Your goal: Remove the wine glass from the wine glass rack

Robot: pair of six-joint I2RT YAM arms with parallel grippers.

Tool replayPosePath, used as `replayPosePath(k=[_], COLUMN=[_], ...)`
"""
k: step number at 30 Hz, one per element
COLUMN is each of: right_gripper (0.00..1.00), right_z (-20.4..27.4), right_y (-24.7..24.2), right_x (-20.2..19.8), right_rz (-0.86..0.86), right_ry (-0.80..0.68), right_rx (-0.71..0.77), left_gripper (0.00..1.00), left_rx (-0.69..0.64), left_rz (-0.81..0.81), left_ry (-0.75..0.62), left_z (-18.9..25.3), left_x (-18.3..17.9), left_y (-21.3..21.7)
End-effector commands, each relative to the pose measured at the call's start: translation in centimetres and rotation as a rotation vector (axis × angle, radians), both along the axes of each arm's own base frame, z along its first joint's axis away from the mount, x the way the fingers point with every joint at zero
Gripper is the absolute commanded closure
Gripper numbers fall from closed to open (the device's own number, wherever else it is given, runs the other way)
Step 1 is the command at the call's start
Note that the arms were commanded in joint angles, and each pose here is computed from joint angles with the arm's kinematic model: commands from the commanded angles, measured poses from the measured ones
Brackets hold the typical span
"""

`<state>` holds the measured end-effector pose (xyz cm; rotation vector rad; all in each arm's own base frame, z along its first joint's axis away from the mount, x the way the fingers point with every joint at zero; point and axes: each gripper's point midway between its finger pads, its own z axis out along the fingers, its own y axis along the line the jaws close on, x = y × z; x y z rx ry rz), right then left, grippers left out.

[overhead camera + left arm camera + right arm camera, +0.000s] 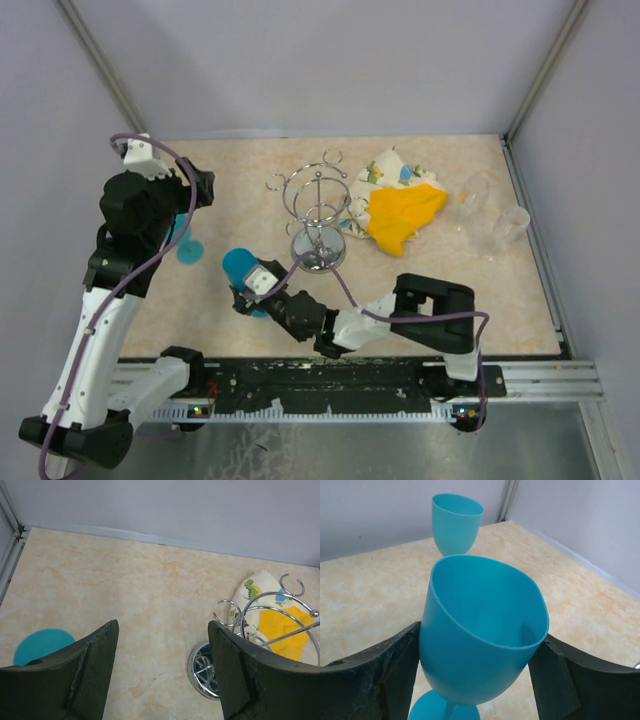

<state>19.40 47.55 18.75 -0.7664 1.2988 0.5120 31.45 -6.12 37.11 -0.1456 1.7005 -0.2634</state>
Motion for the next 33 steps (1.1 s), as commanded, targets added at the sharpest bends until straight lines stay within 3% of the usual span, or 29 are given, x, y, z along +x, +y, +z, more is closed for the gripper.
replayPosePath(k=[1, 8, 16, 33], right_gripper=[0.27, 0.24, 0.15, 0.12], right_z=[5.5, 4.3, 2.4, -2.5], right_y=[0.8, 3.0, 3.6, 4.0], right_x=[0.2, 1.1, 2.3, 2.4], right_rz=[-0.019, -0.051, -0.060, -0.049], right_ry=[-0.147, -0.203, -0.152, -0.087], right_rx=[0.284, 0.293, 0.280, 0.240], left_gripper=[0.22, 0.23, 0.23, 0.23], left_rx=[-0.008, 0.005, 0.004, 0.001], left_rz=[0.012, 0.020, 0.013, 0.010], left_ry=[-0.017, -0.023, -0.025, -0.031], left_z=[0.9, 0.8, 0.7, 0.5], left_x=[-0.1, -0.2, -0.4, -0.7], left_y=[0.2, 0.4, 0.4, 0.4])
